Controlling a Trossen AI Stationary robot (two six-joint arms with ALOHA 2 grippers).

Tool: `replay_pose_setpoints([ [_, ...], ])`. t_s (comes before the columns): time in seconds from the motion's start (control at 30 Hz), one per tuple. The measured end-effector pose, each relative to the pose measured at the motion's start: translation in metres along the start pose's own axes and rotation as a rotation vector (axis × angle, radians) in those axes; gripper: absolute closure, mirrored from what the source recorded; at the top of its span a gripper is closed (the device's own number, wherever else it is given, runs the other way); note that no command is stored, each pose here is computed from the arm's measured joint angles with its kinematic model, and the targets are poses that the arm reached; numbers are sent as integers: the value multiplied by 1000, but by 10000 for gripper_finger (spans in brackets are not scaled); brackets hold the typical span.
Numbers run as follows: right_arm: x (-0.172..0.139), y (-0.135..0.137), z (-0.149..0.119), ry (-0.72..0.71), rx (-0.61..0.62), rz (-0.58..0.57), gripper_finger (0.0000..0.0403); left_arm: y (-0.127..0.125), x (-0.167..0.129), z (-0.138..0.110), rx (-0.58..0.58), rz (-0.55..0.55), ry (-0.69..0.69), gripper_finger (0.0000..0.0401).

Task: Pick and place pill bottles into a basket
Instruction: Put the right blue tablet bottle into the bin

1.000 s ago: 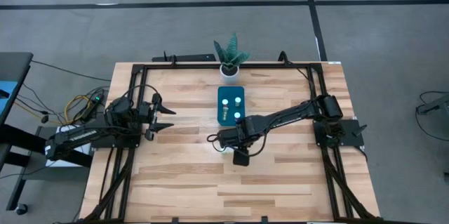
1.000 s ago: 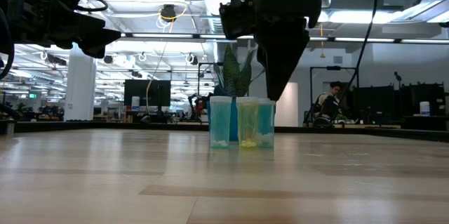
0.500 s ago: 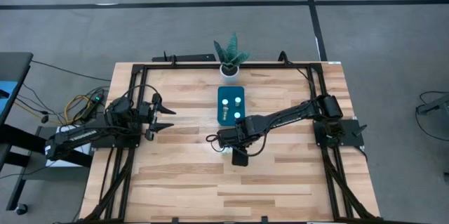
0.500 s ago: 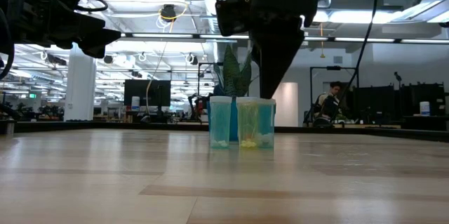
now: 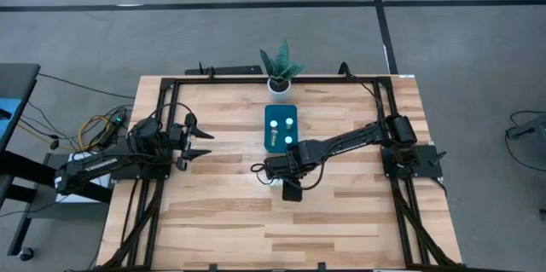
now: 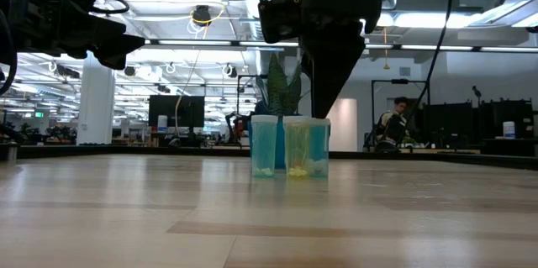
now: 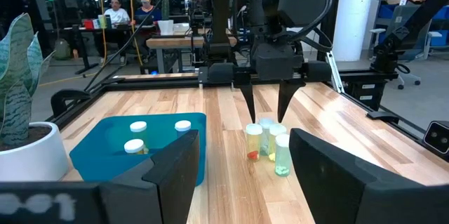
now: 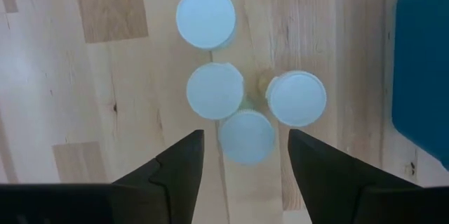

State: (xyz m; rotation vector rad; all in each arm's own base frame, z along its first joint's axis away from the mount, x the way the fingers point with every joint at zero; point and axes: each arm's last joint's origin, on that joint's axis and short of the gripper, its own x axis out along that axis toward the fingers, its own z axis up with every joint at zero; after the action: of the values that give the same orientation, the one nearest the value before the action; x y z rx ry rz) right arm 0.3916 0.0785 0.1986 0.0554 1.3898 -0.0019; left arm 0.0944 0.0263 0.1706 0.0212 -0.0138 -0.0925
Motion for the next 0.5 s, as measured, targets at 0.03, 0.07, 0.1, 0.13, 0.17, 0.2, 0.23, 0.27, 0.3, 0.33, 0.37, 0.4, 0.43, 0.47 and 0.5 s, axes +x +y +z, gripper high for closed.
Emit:
replay_pose_setpoints([
  [0.03,0,0,0,0,0,0,206,0,0,0,0,0,0,189],
  [0.07,0,0,0,0,0,0,209,0,0,0,0,0,0,189],
  [0.1,0,0,0,0,0,0,213,0,0,0,0,0,0,189],
  [0.13,0,0,0,0,0,0,218,0,0,0,0,0,0,189],
  [0.17,0,0,0,0,0,0,222,0,0,0,0,0,0,189],
  [0.2,0,0,0,0,0,0,227,0,0,0,0,0,0,189],
  [0.23,0,0,0,0,0,0,231,0,0,0,0,0,0,189],
  [0.27,0,0,0,0,0,1,235,0,0,0,0,0,0,189],
  [0.3,0,0,0,1,0,2,238,0,0,0,0,0,0,189],
  [0.33,0,0,0,0,0,3,241,0,0,0,0,0,0,189],
  [0.37,0,0,0,0,0,3,242,0,0,0,0,0,0,189],
  [0.4,0,0,0,1,0,3,243,0,0,0,0,0,0,189],
  [0.43,0,0,0,1,0,3,243,0,0,0,0,0,0,189],
  [0.47,0,0,0,1,0,3,243,0,0,0,0,0,0,189],
  [0.5,0,0,0,1,0,3,241,0,0,0,0,0,0,189],
])
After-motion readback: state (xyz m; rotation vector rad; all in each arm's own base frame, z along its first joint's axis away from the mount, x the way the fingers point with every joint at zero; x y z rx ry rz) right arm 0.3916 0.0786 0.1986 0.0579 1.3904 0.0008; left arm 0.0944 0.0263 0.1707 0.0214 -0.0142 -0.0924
